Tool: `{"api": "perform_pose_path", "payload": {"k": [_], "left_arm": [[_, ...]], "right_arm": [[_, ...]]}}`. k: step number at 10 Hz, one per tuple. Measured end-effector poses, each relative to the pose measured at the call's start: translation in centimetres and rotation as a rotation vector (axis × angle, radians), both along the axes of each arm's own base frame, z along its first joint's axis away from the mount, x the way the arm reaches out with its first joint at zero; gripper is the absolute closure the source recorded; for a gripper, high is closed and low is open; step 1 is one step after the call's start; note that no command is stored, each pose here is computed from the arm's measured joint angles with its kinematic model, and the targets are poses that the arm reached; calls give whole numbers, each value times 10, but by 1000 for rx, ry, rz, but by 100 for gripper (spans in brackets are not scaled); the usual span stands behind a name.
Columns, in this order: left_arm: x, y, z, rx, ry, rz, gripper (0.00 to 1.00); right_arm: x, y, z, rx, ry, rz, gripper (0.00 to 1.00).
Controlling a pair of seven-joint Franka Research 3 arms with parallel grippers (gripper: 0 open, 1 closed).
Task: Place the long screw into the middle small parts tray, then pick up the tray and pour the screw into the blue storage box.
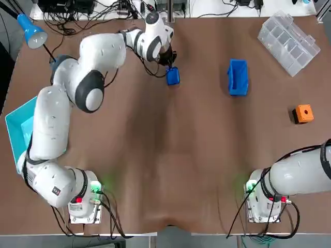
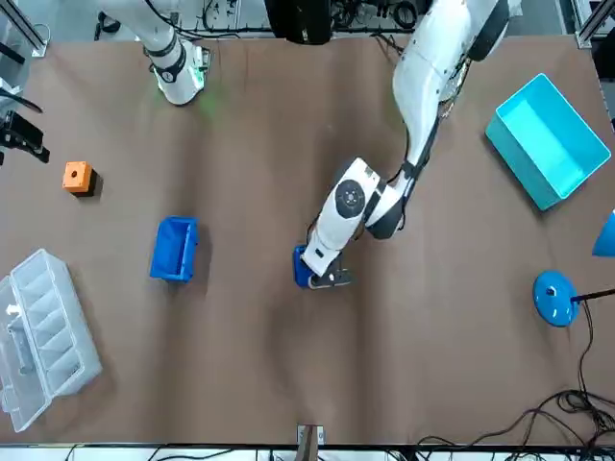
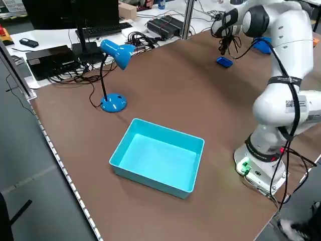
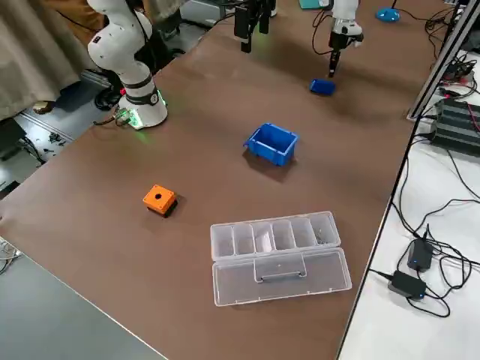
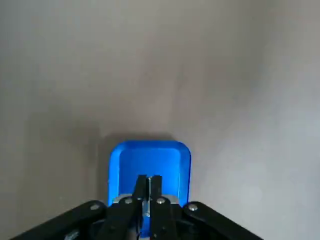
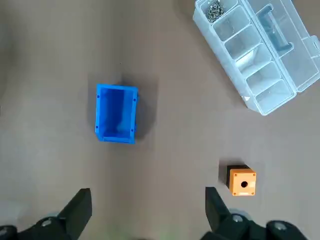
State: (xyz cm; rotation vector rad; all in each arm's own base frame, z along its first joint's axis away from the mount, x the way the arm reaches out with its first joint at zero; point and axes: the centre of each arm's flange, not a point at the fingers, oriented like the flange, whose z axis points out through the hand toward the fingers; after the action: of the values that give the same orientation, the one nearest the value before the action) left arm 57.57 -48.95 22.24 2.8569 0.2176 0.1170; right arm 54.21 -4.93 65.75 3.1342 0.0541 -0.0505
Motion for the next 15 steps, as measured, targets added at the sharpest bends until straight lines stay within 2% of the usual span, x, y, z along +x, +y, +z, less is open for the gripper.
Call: {"api": "perform_pose_path", "payload": {"k": [3,5,8,10,13,15], "left_arm": [[-11,-12,-14,5,1,-11,89],[-10,-12,-13,3,3,9,84],[-2,-5,9,5,9,50,39],[-6,12,60,69,52,38,11],[4,90,148,147,41,45,5],[19,166,195,152,12,73,3]], "right_arm": [[0,2,0,0,0,3,0],[0,3,0,0,0,5,0],[1,7,-1,1,5,12,0],[5,29,-26,5,56,52,0],[29,113,-87,20,104,170,0],[45,140,-129,160,139,164,0]]}}
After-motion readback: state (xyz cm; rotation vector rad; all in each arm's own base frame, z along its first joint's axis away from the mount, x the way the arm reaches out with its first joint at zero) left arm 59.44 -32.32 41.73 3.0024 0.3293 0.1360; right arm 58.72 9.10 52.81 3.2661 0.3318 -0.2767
